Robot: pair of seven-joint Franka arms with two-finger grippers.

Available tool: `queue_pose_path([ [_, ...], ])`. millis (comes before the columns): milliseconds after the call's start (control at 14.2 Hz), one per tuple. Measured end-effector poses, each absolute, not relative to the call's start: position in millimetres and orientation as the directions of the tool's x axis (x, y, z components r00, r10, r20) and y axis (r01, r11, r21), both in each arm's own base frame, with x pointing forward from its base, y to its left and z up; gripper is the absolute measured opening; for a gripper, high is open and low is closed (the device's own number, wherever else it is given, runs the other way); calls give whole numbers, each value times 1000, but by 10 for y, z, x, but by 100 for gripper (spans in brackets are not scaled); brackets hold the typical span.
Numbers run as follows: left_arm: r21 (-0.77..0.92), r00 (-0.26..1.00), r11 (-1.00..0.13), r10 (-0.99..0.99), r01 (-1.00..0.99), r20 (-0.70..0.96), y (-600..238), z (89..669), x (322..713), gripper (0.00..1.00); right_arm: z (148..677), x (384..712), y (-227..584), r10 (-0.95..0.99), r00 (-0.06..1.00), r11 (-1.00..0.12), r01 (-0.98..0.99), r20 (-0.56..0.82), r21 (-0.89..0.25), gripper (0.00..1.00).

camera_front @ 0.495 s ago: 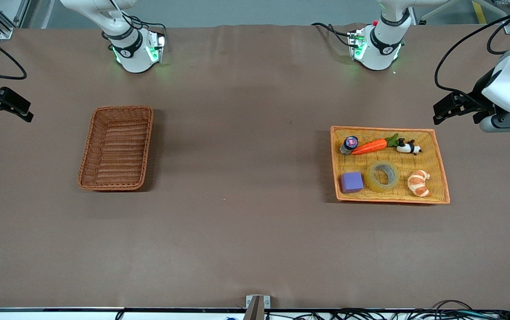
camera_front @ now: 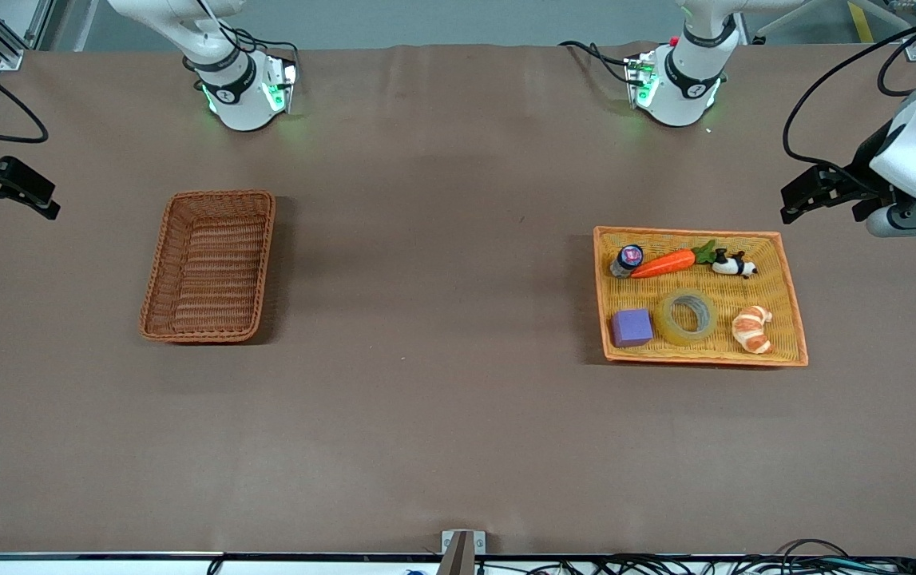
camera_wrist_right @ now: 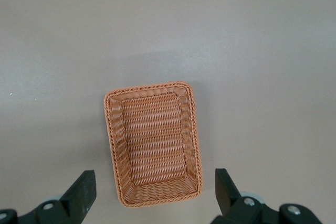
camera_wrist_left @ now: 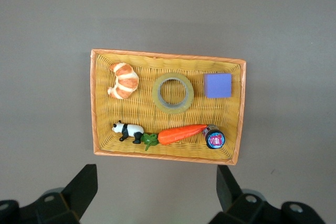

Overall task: Move tape to another basket
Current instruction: 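Move the left gripper toward the yellow tray, then lower the left gripper onto the yellow tape roll and grasp it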

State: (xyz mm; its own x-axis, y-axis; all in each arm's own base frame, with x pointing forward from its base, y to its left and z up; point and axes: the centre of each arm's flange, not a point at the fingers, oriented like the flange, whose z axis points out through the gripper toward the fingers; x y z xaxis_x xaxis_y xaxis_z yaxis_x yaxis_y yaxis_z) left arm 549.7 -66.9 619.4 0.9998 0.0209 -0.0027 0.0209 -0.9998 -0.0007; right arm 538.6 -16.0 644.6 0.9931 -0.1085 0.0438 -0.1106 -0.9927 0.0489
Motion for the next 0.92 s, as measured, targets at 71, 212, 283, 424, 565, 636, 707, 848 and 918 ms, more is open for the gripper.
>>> queue_pose_path([
  [71, -1, 1000, -1000, 26, 26, -7, -641, 6192, 5494, 100, 6446, 5386, -160, -108, 993, -993, -111, 44, 49, 100],
  [212, -3, 999, -1000, 31, 31, -19, -611, 6177, 5486, 100, 6446, 5386, -159, -108, 993, -993, -111, 44, 49, 100],
  [283, -4, 999, -999, 34, 34, -27, -593, 6160, 5481, 100, 6445, 5386, -160, -109, 993, -993, -111, 44, 49, 100],
  [424, -7, 997, -999, 53, 53, -48, -483, 6078, 5490, 100, 6445, 5386, -159, -109, 993, -993, -111, 43, 49, 100],
  [565, -10, 994, -997, 77, 77, -82, -331, 5881, 5543, 100, 6445, 5386, -160, -109, 993, -993, -111, 43, 49, 100],
  [636, -10, 992, -996, 85, 85, -95, -273, 5713, 5592, 100, 6446, 5386, -159, -108, 993, -993, -111, 44, 49, 100],
  [707, -9, 991, -996, 87, 87, -105, -245, 5497, 5645, 100, 6446, 5386, -160, -109, 993, -993, -111, 44, 49, 100],
  [848, -13, 990, -997, 76, 75, -118, -238, 4961, 5706, 100, 6447, 5386, -160, -109, 993, -993, -111, 44, 49, 100],
  [918, -20, 990, -997, 70, 68, -118, -231, 4690, 5710, 100, 6446, 5385, -159, -108, 993, -993, -110, 43, 49, 100],
])
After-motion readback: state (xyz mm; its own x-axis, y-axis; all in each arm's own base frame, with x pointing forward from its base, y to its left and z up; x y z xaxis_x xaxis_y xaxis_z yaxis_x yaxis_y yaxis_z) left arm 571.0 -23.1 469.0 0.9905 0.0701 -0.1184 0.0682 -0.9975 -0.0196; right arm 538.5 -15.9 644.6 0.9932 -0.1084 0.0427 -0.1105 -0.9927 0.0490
